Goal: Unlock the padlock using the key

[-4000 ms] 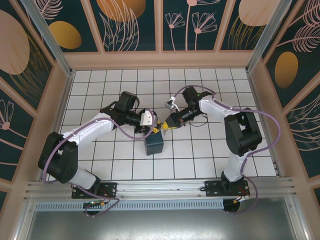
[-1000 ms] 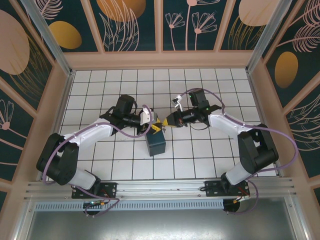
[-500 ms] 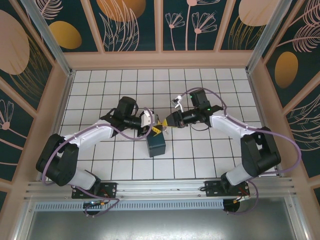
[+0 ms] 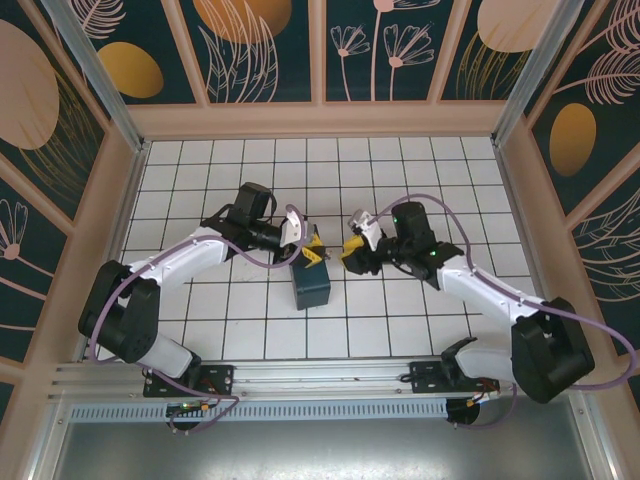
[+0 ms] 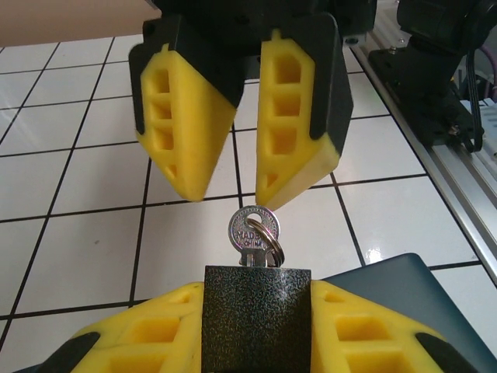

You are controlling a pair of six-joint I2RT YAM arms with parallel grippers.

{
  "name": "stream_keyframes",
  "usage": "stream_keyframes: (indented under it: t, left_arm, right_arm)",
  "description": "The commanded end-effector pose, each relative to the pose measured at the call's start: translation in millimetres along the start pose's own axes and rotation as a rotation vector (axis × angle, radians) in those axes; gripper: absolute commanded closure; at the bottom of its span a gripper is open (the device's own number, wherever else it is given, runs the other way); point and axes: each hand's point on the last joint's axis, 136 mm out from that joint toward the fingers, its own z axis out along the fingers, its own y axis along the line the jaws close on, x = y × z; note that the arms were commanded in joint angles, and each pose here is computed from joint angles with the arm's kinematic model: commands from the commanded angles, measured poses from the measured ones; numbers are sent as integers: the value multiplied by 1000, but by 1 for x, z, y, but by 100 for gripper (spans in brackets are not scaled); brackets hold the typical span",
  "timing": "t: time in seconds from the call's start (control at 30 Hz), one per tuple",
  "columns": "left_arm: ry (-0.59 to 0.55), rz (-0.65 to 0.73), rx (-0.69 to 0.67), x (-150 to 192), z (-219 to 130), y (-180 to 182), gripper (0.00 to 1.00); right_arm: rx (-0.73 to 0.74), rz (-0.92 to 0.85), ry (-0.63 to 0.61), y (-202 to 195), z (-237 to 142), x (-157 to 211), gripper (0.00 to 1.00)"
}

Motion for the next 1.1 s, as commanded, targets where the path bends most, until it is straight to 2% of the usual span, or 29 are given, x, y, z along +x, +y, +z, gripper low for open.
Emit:
stream_keyframes:
  t: [0.0,0.1,0.3,1.07]
  left_arm:
    - [-60,58,31,-22,-7,-2,76]
    - [-55,57,29,-21,-7,-2,76]
    - [-55,53,25,-21,-8,-2,77]
    - [-79,40,28,-24,-13,0,77]
  right_arm:
    - [197,-320,-122,-15,-5,-37,61]
    - [252,-408,-146,-12,-6,-42,62]
    - [270,-518,-102,2,1,-36,65]
    - [240,-642,-50,35,7,-29,69]
